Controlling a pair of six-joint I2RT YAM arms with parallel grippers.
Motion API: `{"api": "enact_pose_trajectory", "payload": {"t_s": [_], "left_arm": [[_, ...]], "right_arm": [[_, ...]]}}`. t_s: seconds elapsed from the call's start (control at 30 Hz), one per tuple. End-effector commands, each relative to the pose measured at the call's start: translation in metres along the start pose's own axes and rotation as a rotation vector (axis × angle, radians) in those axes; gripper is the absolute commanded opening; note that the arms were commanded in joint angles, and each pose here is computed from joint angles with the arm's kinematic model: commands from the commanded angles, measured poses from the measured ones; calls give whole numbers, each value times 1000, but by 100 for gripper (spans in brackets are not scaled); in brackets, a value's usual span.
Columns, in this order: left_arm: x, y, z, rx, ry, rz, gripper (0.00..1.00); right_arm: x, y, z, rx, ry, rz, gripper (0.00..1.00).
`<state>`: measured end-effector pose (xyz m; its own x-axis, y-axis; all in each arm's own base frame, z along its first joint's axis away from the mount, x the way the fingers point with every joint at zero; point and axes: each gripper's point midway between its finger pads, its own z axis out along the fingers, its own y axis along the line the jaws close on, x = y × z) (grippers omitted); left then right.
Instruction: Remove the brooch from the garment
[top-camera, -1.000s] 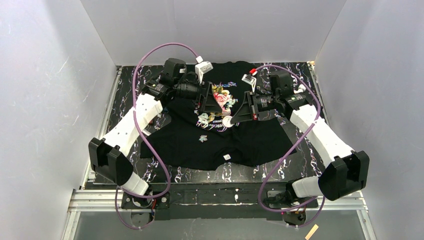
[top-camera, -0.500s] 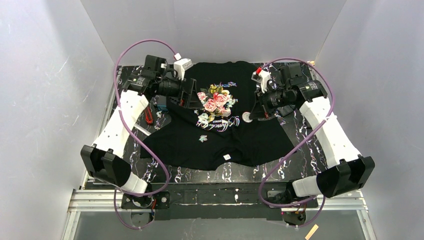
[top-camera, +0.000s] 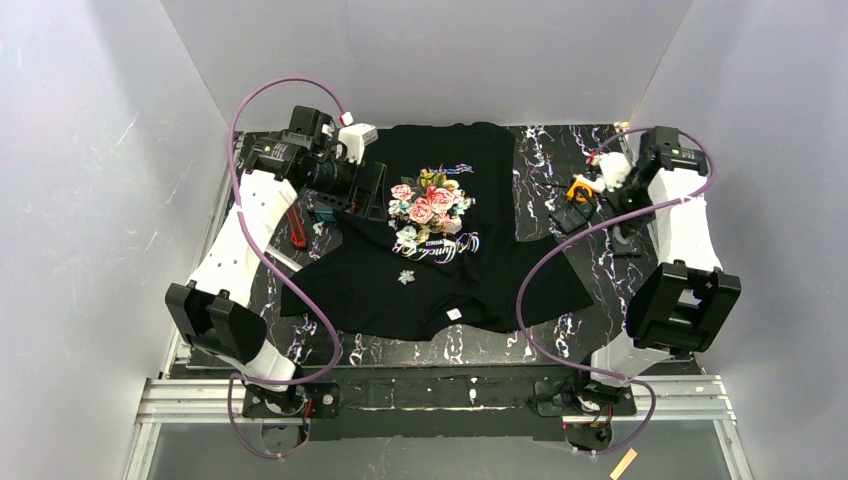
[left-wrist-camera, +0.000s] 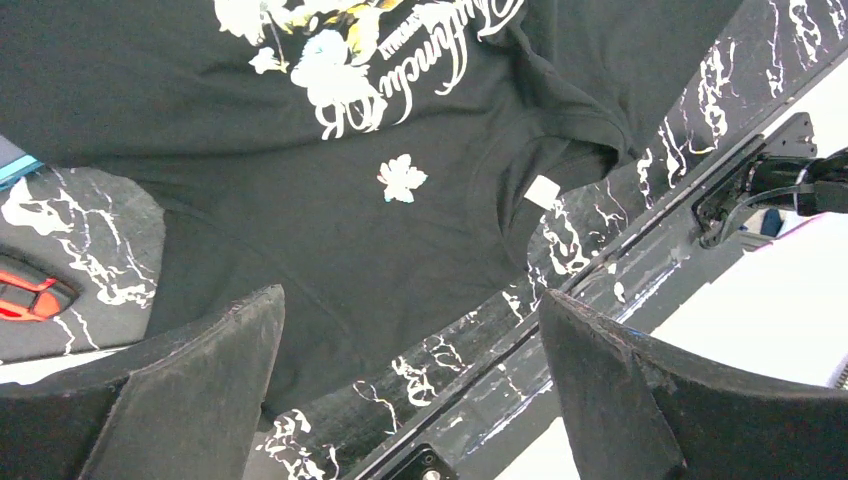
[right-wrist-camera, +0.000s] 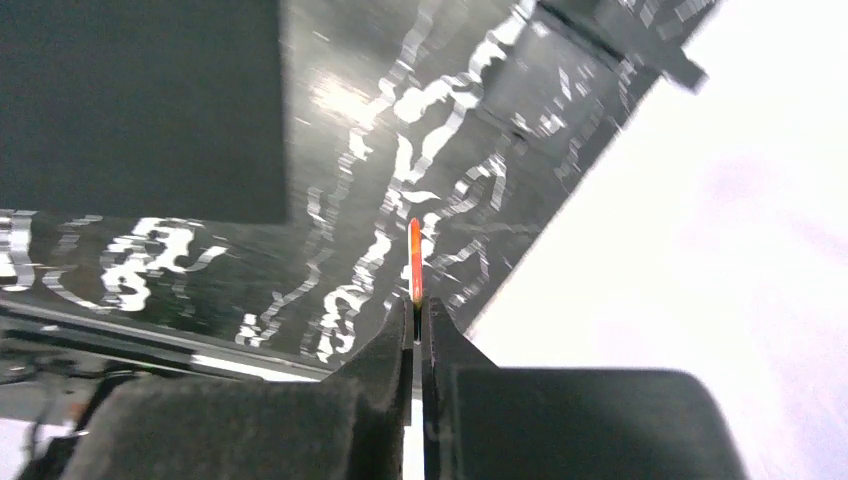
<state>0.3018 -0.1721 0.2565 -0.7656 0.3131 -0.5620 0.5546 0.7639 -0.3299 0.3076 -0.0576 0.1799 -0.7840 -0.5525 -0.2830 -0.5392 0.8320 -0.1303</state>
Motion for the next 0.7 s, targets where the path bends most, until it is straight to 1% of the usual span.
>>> {"api": "enact_pose_trajectory", "payload": {"t_s": [0.0,0.07,0.2,0.43,0.67], "left_arm": [[-8,4,-16,-51,-26,22,98],[-11,3,-16,-45,-32,20,98],[-15,4,-16,-48,-38,18,98],[-19,5,-15,-58,-46,16,98],[-29,0,-14,-24,-60,-6,98]], "right_arm": [[38,-60,4,195,148,-50,1],[42,-74,11,251,153,-45,1],[41,-87,34,301,143,-45,1],[41,-98,67,315,163,-11,1],[43,-95,94,294,158,48,1]]}}
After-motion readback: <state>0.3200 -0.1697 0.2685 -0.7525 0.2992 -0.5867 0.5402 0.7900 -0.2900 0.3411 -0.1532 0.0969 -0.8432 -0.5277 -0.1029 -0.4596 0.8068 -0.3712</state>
